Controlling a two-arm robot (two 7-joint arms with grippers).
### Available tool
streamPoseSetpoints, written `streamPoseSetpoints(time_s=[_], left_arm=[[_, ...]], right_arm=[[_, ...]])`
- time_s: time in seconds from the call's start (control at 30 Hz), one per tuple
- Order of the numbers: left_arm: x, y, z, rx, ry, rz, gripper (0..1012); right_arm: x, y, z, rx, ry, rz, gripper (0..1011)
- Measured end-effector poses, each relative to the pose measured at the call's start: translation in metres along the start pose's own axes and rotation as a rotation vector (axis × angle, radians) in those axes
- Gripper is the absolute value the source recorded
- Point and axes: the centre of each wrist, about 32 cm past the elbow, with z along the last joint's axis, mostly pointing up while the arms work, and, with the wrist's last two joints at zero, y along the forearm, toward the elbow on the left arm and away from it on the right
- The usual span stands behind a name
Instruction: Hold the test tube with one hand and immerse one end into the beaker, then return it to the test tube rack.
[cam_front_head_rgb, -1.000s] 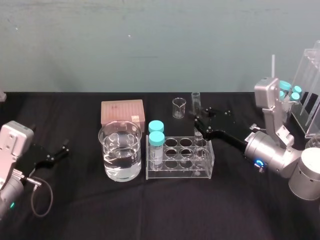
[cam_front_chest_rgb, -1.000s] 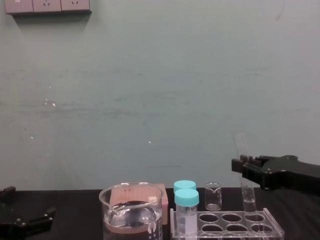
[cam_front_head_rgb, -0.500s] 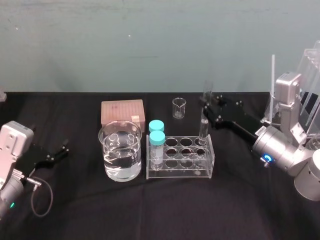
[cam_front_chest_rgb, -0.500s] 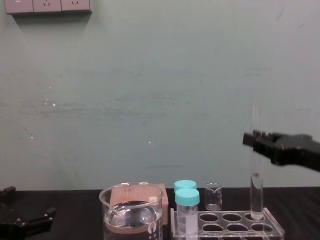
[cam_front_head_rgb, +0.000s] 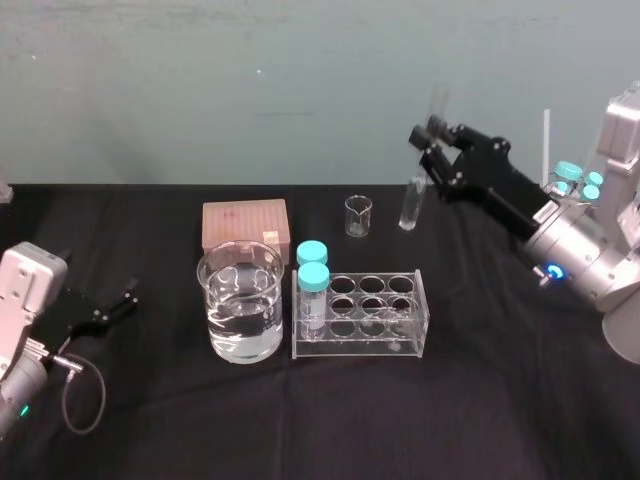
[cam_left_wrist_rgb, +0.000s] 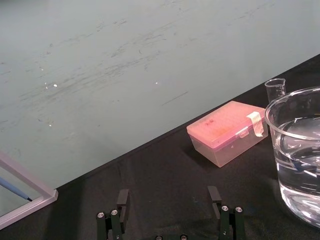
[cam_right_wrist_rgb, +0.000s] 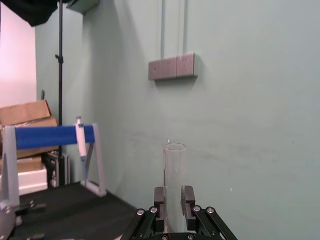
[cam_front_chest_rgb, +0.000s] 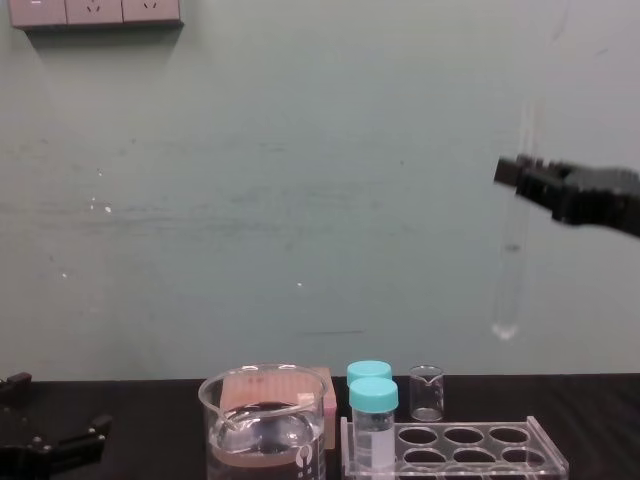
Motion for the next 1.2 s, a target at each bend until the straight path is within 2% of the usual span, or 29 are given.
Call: streamPoseSetpoints(time_s=[0.23,0.43,1.2], left_arm=[[0.0,0.0,0.0,0.0,0.0,0.0,1000],[0.0,0.0,0.0,0.0,0.0,0.0,1000],[0.0,0.0,0.0,0.0,0.0,0.0,1000]], right_arm=[[0.0056,0.0,0.019,0.038,-0.037,-0.026,225],[0.0065,-0.002,0.025,0.034,-0.047,-0.051,225],[0.0016,-0.005,0.022,0.001,-0.031,-0.063,225]])
